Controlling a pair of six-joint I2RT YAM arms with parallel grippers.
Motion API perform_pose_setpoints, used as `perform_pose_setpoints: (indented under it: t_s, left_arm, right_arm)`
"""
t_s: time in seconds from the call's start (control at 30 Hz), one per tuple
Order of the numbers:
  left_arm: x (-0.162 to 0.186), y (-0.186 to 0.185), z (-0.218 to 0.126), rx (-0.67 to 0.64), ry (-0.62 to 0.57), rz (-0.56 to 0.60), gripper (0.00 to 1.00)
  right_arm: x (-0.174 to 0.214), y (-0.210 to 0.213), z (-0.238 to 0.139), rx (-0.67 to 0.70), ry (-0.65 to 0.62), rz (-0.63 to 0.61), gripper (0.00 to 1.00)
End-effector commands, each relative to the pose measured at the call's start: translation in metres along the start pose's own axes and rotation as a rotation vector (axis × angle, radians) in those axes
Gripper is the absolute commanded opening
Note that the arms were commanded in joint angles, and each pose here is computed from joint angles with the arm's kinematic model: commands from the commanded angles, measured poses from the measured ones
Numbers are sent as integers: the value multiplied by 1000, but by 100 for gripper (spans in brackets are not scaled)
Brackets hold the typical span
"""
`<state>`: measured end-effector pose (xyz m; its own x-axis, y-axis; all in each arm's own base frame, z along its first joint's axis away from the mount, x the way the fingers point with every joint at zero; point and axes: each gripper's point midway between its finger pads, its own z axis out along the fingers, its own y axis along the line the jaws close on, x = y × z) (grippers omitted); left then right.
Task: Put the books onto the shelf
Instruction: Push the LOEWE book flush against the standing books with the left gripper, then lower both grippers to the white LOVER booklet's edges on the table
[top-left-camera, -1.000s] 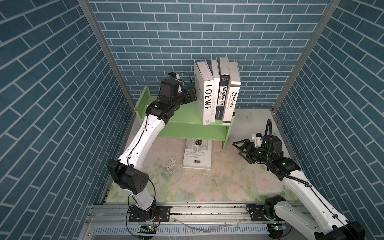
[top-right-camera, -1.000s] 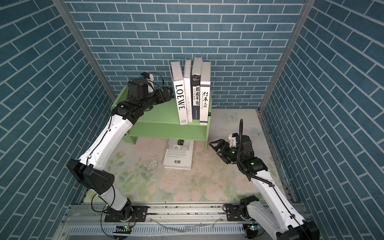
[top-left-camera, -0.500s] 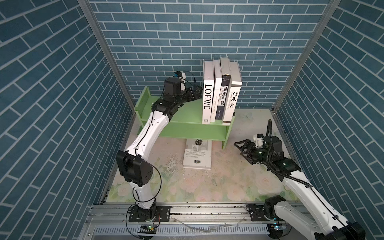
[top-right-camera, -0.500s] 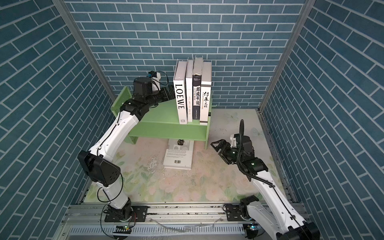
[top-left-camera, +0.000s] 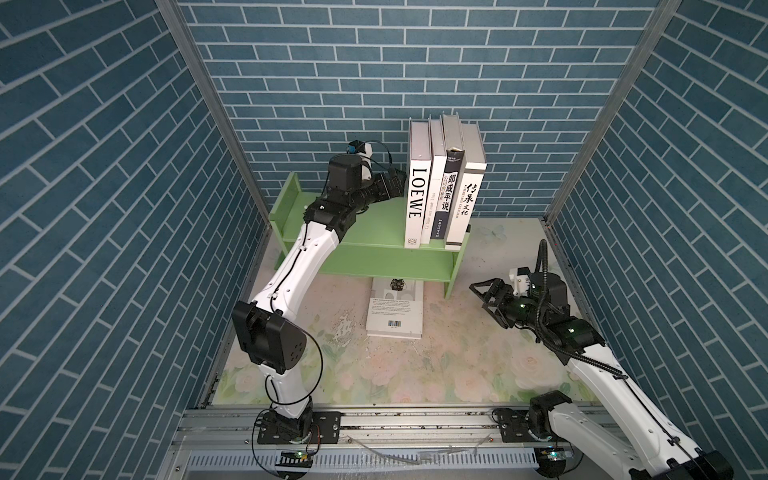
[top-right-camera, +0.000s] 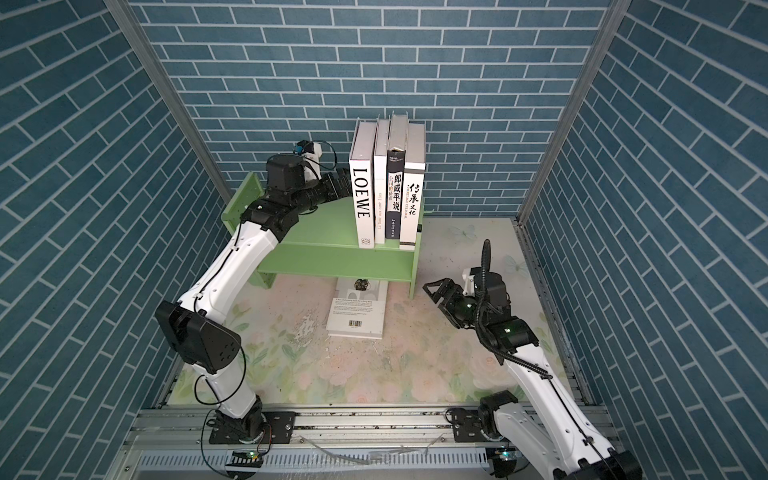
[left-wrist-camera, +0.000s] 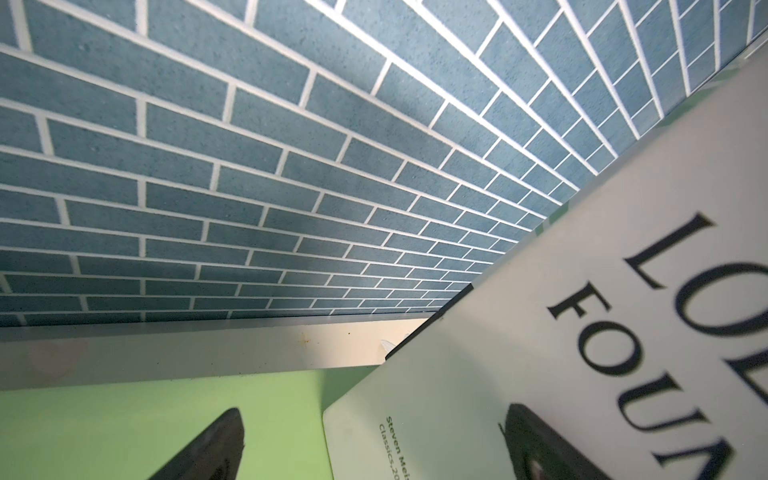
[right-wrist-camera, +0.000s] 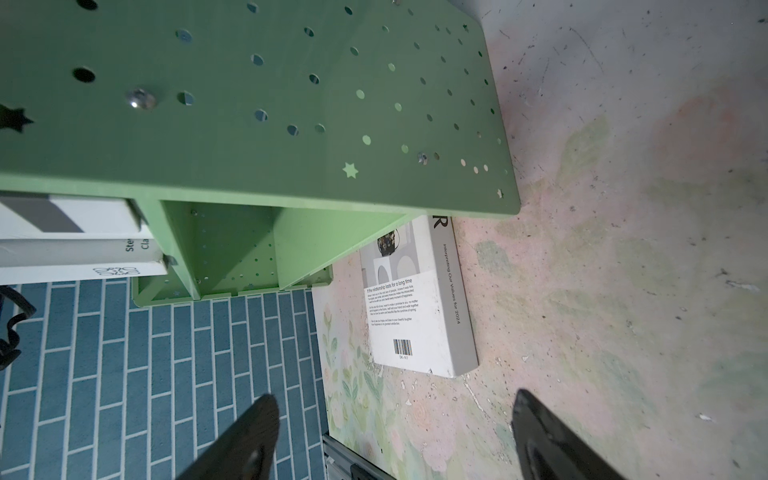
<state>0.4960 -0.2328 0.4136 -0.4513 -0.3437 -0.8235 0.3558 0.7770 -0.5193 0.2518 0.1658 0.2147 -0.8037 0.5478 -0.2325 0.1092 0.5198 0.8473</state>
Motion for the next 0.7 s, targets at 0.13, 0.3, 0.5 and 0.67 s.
perform_pose_setpoints:
  t_s: [0.13,0.3,0.5,0.67]
  left_arm:
    - [-7,3,-20,-79,-10,22,100]
    - [-8,8,-32,-122,-6,24,100]
    - [-9,8,-49,-146,-5,28,100]
    - [-10,5,-82,-175,-14,22,100]
  right_arm:
    - [-1,1,-7,-6,-22,15,88]
    - [1,-1,-3,-5,-10,17,88]
    - [2,-2,0,-12,1,16,88]
    - [2,-6,8,-15,11,14,88]
